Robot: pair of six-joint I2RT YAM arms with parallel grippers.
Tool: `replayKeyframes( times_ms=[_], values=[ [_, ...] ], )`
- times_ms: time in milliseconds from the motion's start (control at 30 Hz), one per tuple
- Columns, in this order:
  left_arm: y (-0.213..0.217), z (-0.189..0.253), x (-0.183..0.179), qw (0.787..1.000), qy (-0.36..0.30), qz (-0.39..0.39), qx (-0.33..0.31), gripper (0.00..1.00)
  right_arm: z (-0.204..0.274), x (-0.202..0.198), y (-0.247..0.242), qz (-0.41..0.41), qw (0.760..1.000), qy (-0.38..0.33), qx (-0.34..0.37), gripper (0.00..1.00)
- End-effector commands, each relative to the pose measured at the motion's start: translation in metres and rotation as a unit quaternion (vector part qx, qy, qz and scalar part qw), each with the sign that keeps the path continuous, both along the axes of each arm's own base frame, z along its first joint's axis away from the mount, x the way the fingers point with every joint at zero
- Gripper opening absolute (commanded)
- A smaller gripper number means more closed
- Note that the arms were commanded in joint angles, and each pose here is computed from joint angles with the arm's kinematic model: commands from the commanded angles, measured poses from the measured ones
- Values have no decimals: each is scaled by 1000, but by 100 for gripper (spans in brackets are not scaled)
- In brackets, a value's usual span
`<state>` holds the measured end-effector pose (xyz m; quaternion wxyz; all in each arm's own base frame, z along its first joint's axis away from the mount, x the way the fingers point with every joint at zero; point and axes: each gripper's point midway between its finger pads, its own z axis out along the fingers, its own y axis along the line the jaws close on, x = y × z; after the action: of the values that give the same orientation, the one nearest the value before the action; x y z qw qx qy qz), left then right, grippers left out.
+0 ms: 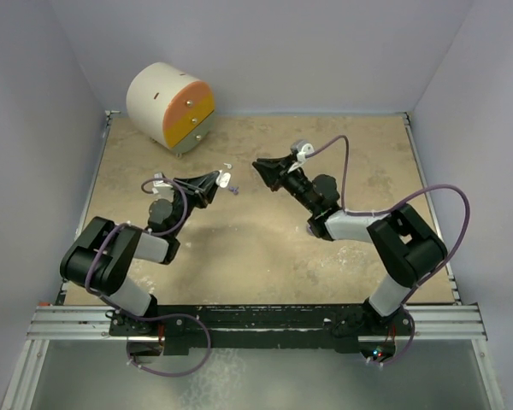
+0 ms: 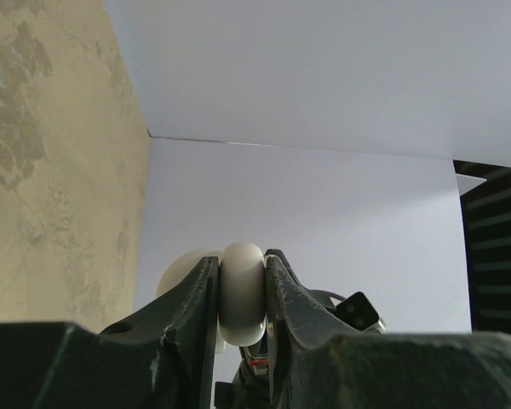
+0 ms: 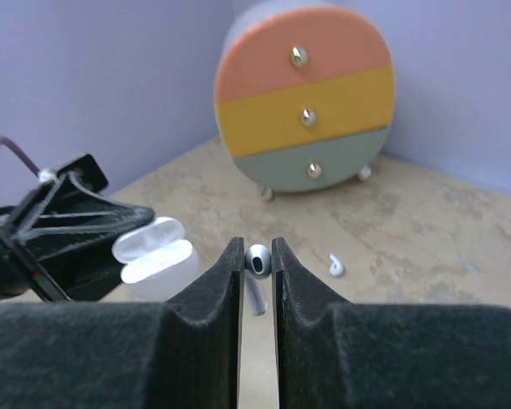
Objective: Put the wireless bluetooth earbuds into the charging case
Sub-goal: Pick up the earbud from the center of the board, then place the earbud in the charging case.
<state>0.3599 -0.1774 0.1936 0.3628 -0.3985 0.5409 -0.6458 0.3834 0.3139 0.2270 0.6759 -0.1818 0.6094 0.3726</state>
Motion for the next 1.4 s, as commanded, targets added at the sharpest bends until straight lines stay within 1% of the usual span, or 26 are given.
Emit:
replayKeyframes(
  times_ms=[0, 100, 167, 233, 333, 467, 667, 833, 933, 1133, 1367],
  values=[
    [-8, 35, 2, 998, -50, -7, -35, 0, 73, -28, -8, 21, 984, -152, 91, 0],
    [-13, 37, 2, 997, -53, -13, -45, 0, 74, -43, -14, 34, 973, -190, 124, 0],
    [-15, 39, 1, 997, -54, -16, -53, 0, 88, -63, -26, 36, 953, -249, 170, 0],
    [-17, 40, 0, 996, -56, -19, -59, 0, 85, -85, -37, 48, 933, -295, 202, 0],
    [-22, 42, -1, 996, -58, -24, -63, 0, 72, -77, -30, 50, 935, -287, 200, 0],
    [-23, 40, -3, 996, -56, -26, -62, 0, 67, -72, -27, 53, 937, -278, 203, 0],
    [-22, 32, -4, 997, -47, -23, -56, 0, 71, -73, -28, 47, 934, -291, 200, 0],
    [-22, 33, -5, 996, -49, -24, -64, 0, 83, -74, -28, 48, 928, -310, 203, 0],
    [-21, 36, -6, 996, -53, -25, -71, 0, 96, -76, -28, 48, 919, -333, 206, 0],
    [-20, 50, -2, 994, -66, -23, -79, 0, 135, -85, -33, 48, 893, -389, 223, 0],
    [-9, 68, 9, 993, -79, -12, -82, 0, 163, -91, -39, 64, 874, -412, 249, 0]
  ],
)
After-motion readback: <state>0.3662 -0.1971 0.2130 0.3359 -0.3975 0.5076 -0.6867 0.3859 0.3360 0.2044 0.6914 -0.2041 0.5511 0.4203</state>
